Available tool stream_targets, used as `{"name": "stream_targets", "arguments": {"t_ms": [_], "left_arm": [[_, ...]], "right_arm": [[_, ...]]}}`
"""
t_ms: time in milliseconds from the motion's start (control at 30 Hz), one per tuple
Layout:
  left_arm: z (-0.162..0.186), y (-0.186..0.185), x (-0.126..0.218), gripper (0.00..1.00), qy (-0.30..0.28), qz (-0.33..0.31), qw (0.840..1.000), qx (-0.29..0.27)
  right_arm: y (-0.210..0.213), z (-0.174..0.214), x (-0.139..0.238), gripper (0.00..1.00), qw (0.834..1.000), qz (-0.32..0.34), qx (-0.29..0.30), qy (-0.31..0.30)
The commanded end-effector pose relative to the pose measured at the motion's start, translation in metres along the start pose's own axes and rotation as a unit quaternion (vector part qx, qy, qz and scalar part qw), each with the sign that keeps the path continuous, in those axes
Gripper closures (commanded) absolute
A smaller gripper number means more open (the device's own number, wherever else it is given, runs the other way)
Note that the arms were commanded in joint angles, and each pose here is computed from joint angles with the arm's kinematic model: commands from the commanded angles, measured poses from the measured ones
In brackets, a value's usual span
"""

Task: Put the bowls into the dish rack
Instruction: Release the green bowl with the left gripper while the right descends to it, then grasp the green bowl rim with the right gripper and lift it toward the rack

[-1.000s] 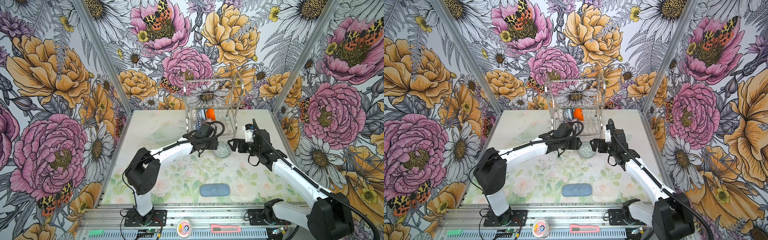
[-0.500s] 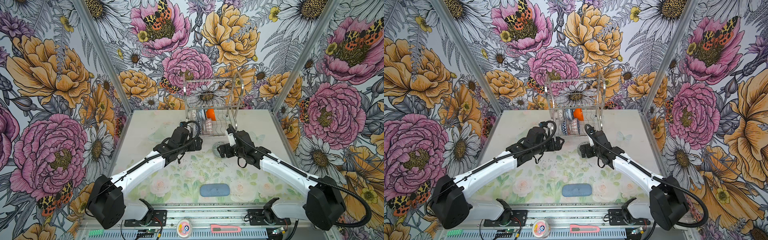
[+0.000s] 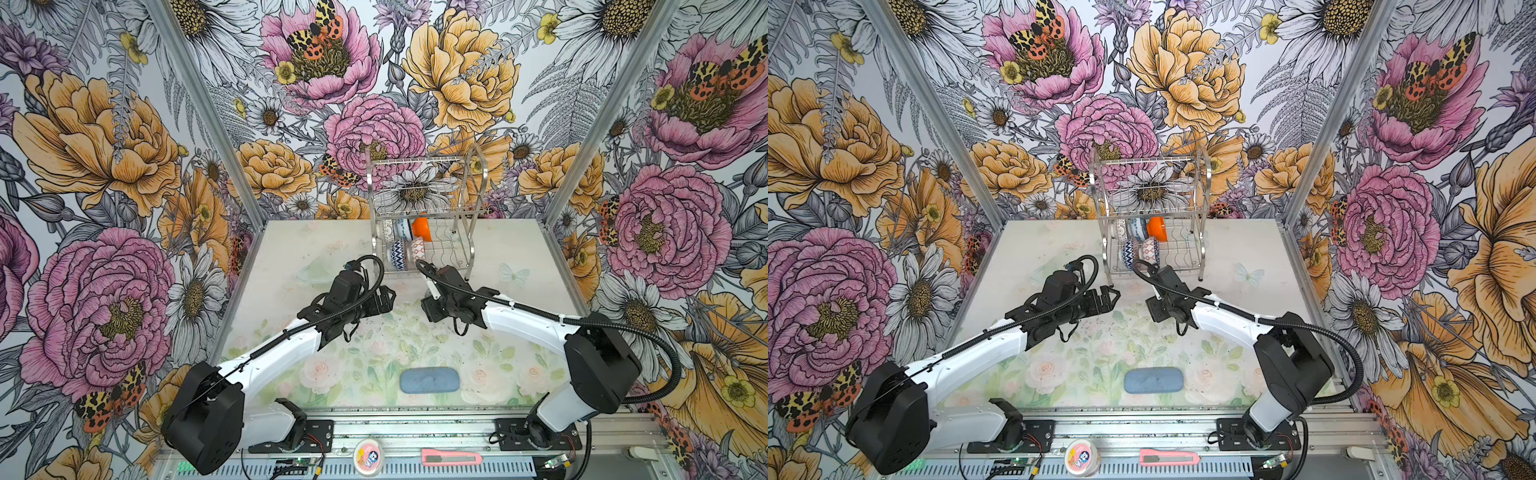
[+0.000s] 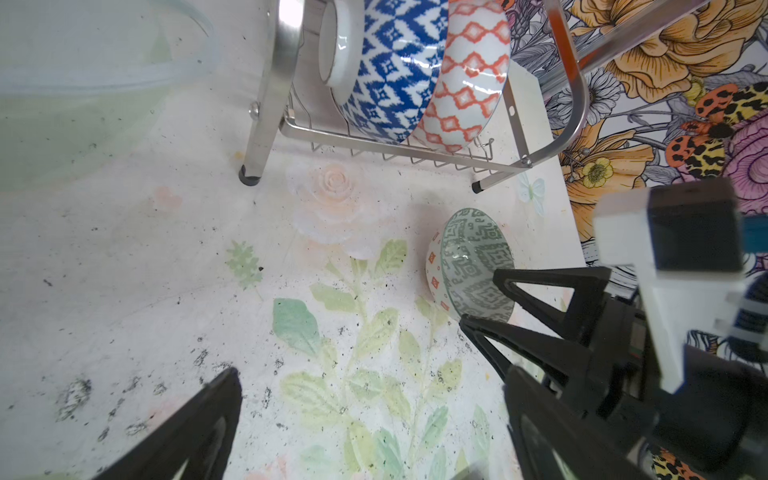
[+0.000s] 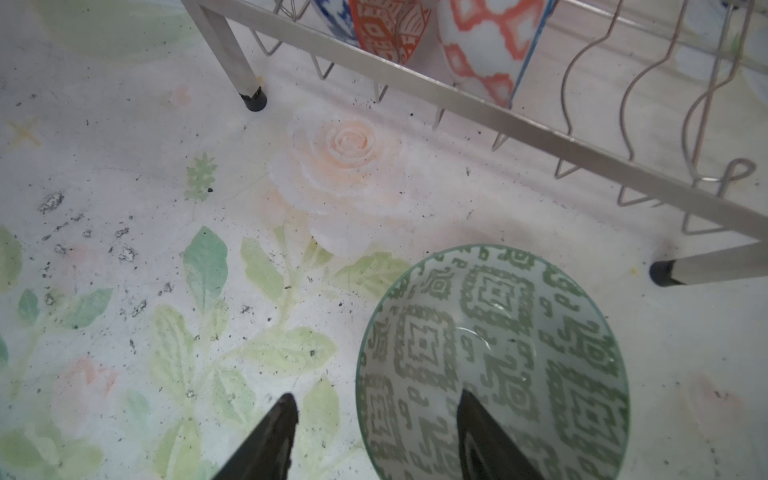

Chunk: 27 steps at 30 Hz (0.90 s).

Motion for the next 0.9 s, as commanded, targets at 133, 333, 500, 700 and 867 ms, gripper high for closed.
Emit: {"name": "stream_targets", "arguments": {"t_ms": [133,333,500,700,867], "left_arm": [[-0.01,-0.002,0.004,0.01,-0.023,0.026,0.999,0.016],[-0.008,-0.002,0.001,0.01,-0.019,0.03,0.999,0.019],[-0.007,-0.001,0.001,0.01,-0.017,0.029,0.999,0.019],[-0.006,-0.002,-0.001,0.01,-0.014,0.032,0.999,0.021],[-0.006,-0.002,0.0,0.01,-0.014,0.032,0.999,0.021]], "right_arm": [[0.002,-0.003,-0.017,0.56,1.0,0.023,0.006,0.01],[0.002,-0.001,-0.026,0.67,0.999,0.031,0.011,0.021],[0.001,0.003,-0.032,0.74,0.999,0.038,0.013,0.031],[0.0,0.005,-0.035,0.81,0.998,0.043,0.015,0.036],[0.0,0.007,-0.038,0.82,0.998,0.048,0.02,0.042]]}}
Point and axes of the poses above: each gripper's point midway between its finger pads, its own x axis back along the fingers, its own y axis along the line the jaws close on, z = x × y, the point moved 4 cm from there along x, back along the fingers, and after that the axes turned 11 degrees about -x, right-handed, at the moved point
